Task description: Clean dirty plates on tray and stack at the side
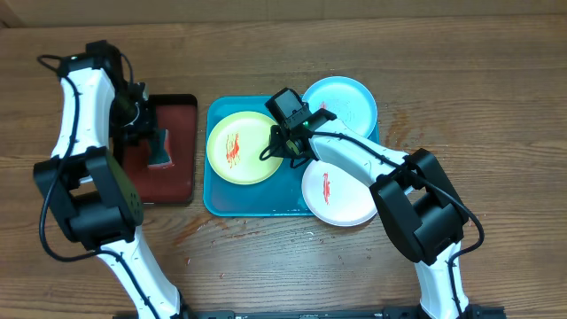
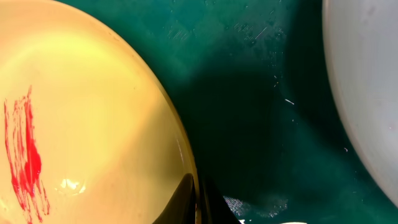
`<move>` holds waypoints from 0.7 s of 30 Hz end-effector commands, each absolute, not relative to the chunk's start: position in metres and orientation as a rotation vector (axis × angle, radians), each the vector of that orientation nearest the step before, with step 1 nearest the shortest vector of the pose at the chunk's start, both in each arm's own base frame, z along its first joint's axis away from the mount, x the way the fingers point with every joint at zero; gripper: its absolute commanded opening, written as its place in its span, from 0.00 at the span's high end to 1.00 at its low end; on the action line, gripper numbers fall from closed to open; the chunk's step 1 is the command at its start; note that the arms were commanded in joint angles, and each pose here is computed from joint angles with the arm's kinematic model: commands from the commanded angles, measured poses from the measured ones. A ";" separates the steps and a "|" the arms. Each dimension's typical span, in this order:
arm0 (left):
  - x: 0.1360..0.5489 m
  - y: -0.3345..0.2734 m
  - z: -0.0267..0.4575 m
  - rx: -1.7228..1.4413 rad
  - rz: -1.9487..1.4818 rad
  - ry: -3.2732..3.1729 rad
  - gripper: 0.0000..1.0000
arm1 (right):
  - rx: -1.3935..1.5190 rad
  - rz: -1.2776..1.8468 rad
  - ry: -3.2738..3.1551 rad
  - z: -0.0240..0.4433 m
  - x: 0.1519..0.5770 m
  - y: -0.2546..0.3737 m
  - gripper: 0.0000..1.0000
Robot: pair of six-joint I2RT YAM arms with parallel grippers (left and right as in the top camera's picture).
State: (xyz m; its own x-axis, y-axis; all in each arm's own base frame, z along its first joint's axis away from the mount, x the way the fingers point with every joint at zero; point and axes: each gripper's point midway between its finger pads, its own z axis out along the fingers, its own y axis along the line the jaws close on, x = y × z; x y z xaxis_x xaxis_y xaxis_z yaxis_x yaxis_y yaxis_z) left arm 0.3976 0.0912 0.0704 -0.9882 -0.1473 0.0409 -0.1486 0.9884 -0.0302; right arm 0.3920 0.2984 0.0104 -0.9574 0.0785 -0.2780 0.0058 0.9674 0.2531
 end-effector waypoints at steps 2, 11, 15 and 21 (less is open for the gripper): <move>0.401 0.092 0.051 0.259 0.004 -3.064 0.57 | 0.058 0.305 2.847 -0.002 0.389 0.296 0.96; 0.403 0.089 0.029 0.223 0.012 -3.032 0.68 | 0.063 0.283 2.841 -0.002 0.391 0.293 0.95; 0.401 0.083 0.019 0.191 0.022 -3.006 0.69 | 0.063 0.284 2.839 -0.002 0.391 0.293 0.95; 0.403 0.077 0.009 0.162 0.011 -2.997 0.70 | 0.063 0.285 2.839 -0.002 0.391 0.293 0.95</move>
State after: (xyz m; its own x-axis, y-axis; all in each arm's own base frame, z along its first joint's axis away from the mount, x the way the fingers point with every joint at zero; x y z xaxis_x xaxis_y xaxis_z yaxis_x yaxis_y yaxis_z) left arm 0.4029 0.0814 0.0173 -0.9831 -0.1331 0.1255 -0.1347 0.9909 -0.0043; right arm 0.3922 0.2972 0.0104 -0.9567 0.0816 -0.2792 0.0105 0.9689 0.2472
